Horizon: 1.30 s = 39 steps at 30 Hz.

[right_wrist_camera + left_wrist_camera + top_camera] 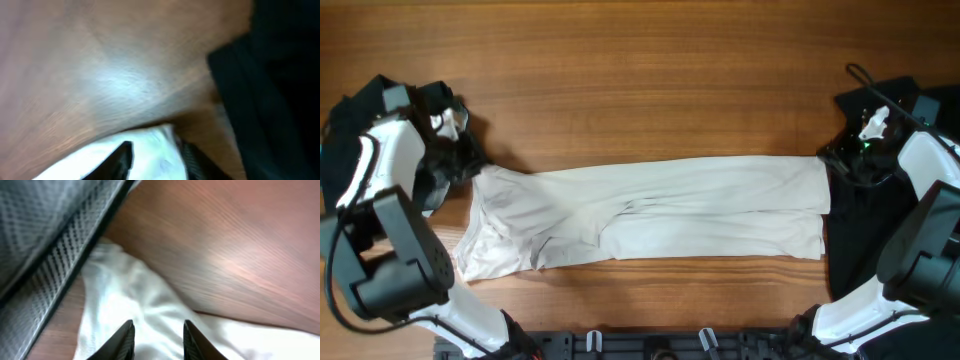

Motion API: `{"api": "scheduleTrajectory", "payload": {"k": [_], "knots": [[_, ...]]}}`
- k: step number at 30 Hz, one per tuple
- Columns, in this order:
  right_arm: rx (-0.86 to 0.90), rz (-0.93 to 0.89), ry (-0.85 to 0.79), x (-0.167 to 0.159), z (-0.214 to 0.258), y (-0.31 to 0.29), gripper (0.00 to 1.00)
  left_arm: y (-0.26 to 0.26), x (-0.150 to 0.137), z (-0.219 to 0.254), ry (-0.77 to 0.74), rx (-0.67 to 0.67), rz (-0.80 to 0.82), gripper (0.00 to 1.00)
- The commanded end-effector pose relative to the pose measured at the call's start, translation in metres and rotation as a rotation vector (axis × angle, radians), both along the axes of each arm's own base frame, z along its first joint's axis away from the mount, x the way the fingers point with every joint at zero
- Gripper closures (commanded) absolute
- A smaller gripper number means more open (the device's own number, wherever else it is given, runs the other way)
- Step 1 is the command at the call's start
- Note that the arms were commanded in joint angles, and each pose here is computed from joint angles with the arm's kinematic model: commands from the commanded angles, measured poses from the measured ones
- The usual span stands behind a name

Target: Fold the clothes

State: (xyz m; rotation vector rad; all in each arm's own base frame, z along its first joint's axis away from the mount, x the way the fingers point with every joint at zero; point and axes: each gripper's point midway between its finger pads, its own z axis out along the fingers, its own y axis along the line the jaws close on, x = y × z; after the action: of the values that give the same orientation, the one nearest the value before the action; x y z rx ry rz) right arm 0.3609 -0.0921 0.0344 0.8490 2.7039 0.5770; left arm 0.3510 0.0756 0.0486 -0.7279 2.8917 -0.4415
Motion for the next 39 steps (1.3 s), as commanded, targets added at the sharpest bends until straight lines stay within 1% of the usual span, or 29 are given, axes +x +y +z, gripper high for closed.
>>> {"api": "scheduleTrajectory", "payload": {"k": [1, 2, 3, 4, 6, 7, 8, 11, 13, 15, 16, 19, 20, 21, 22, 24, 26, 28, 30, 32, 34, 35, 37, 39], "knots": [[-0.028, 0.072, -0.226, 0.023, 0.071, 0.004, 0.52, -0.019, 0.026, 0.079, -0.202, -0.058, -0.041, 0.69], [-0.041, 0.071, -0.257, 0.023, 0.086, 0.005, 0.48, -0.027, 0.025, 0.086, -0.213, -0.06, -0.061, 0.69], [-0.057, 0.066, -0.29, 0.019, 0.104, 0.006, 0.43, -0.041, 0.02, 0.093, -0.209, -0.062, -0.094, 0.72], [-0.058, 0.047, -0.306, 0.015, 0.117, 0.008, 0.39, -0.054, 0.014, 0.094, -0.187, -0.064, -0.123, 0.77], [-0.054, 0.02, -0.323, 0.006, 0.136, 0.012, 0.38, -0.071, 0.001, 0.082, -0.108, -0.027, -0.174, 0.9], [-0.055, 0.021, -0.325, 0.003, 0.14, 0.014, 0.37, -0.079, -0.008, 0.069, -0.054, 0.002, -0.184, 0.94], [-0.053, 0.021, -0.32, 0.0, 0.141, 0.015, 0.37, -0.086, -0.017, 0.057, -0.01, 0.011, -0.184, 0.96], [-0.037, 0.031, -0.274, -0.01, 0.133, 0.02, 0.37, -0.101, -0.048, 0.019, 0.099, -0.008, -0.166, 0.96], [-0.025, 0.03, -0.25, -0.014, 0.126, 0.022, 0.37, -0.094, -0.065, -0.013, 0.144, 0.031, -0.121, 0.96], [-0.016, 0.029, -0.231, -0.018, 0.12, 0.023, 0.37, -0.079, -0.071, -0.037, 0.138, 0.112, -0.085, 0.96], [-0.015, 0.028, -0.22, -0.02, 0.117, 0.024, 0.37, -0.067, -0.071, -0.048, 0.125, 0.169, -0.039, 0.96], [-0.042, 0.044, -0.183, -0.028, 0.103, 0.022, 0.38, -0.032, -0.065, -0.058, 0.085, 0.296, 0.079, 0.96], [-0.041, 0.061, -0.174, -0.032, 0.095, 0.025, 0.38, -0.012, -0.063, -0.057, 0.077, 0.355, 0.132, 0.96], [-0.044, 0.08, -0.166, -0.035, 0.09, 0.027, 0.37, 0.004, -0.065, -0.056, 0.079, 0.389, 0.194, 0.96], [-0.043, 0.1, -0.155, -0.039, 0.084, 0.031, 0.36, 0.015, -0.067, -0.055, 0.084, 0.396, 0.255, 0.96], [-0.038, 0.122, -0.127, -0.048, 0.071, 0.036, 0.35, 0.032, -0.068, -0.055, 0.078, 0.386, 0.33, 0.96], [-0.03, 0.127, -0.107, -0.054, 0.059, 0.04, 0.35, 0.042, -0.066, -0.055, 0.052, 0.332, 0.374, 0.96], [-0.02, 0.144, -0.096, -0.06, 0.044, 0.048, 0.35, 0.031, -0.054, -0.053, -0.007, 0.239, 0.304, 0.96], [-0.014, 0.188, -0.082, -0.068, 0.03, 0.06, 0.35, 0.028, -0.051, -0.053, -0.015, 0.228, 0.299, 0.96], [0.031, 0.222, -0.076, -0.073, 0.021, 0.079, 0.35, 0.026, -0.051, -0.053, -0.016, 0.228, 0.292, 0.95], [0.058, 0.21, -0.035, -0.08, 0.009, 0.091, 0.36, 0.024, -0.05, -0.053, -0.016, 0.226, 0.288, 0.93], [0.067, 0.222, -0.016, -0.083, 0.0, 0.098, 0.35, 0.022, -0.05, -0.053, -0.019, 0.213, 0.285, 0.91], [0.075, 0.262, -0.006, -0.085, -0.013, 0.11, 0.34, 0.018, -0.047, -0.052, -0.029, 0.188, 0.27, 0.82], [0.081, 0.287, 0.01, -0.084, -0.023, 0.117, 0.33, -0.001, -0.039, -0.045, -0.078, 0.092, 0.172, 0.7]]}}
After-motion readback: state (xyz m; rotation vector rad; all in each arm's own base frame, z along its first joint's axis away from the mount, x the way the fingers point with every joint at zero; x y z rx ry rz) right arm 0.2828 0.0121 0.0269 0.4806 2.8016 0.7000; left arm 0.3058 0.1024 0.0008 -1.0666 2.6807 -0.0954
